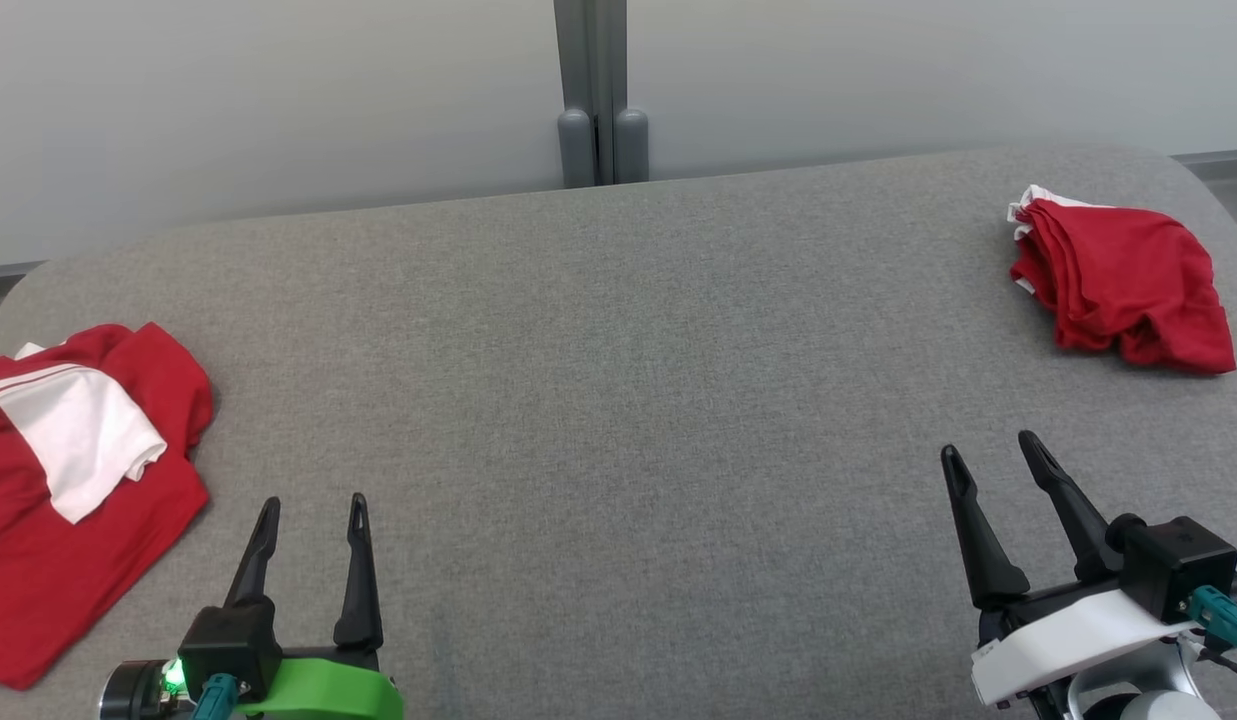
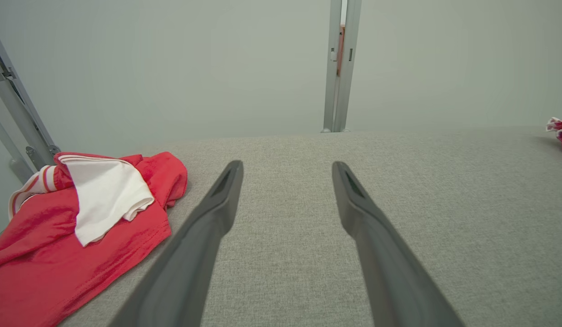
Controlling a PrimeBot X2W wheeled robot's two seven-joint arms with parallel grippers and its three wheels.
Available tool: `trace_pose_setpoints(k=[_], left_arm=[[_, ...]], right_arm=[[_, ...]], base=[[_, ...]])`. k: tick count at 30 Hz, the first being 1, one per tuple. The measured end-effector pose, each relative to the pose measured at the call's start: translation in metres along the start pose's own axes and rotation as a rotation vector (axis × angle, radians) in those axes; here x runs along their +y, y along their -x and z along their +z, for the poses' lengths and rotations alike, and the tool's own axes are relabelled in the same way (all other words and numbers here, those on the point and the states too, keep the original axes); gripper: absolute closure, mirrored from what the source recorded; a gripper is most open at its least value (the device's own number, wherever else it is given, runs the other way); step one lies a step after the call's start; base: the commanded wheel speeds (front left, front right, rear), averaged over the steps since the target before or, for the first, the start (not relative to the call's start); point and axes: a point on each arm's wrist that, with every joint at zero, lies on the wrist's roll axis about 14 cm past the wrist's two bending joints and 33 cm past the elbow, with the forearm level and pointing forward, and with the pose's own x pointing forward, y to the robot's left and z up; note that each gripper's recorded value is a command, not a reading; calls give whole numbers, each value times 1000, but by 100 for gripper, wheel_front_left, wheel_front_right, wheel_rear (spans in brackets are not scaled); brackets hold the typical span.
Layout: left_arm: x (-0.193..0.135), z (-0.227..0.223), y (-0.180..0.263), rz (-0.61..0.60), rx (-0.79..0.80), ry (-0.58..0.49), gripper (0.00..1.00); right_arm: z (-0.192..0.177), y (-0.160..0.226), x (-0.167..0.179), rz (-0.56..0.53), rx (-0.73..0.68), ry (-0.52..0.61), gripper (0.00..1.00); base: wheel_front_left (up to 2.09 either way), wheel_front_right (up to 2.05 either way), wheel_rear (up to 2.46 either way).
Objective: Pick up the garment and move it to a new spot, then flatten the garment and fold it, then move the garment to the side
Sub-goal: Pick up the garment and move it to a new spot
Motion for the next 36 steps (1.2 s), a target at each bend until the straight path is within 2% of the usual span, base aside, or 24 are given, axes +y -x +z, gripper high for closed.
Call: trace_pose_setpoints(k=[12,16,24,31,36], left_arm=[[5,-2,2,20,8,3,0],[14,5,-1,48,-15,4,0],[59,20,4,194,-62,5,0],[108,27,29,360,-76,-2,0],[131,30,49,447,-80,-11,0]], right_arm=[[1,-3,1,3,-7,-1,0],[4,-12,10,37,-20,3,0],[10,-47,58,210,-32,16,0],[6,-72,109,381,-22,9,0],[2,-85,137,465,-16,-4,0]], base=[[0,0,0],[0,0,0],[0,0,0],[0,0,0],[0,0,0]])
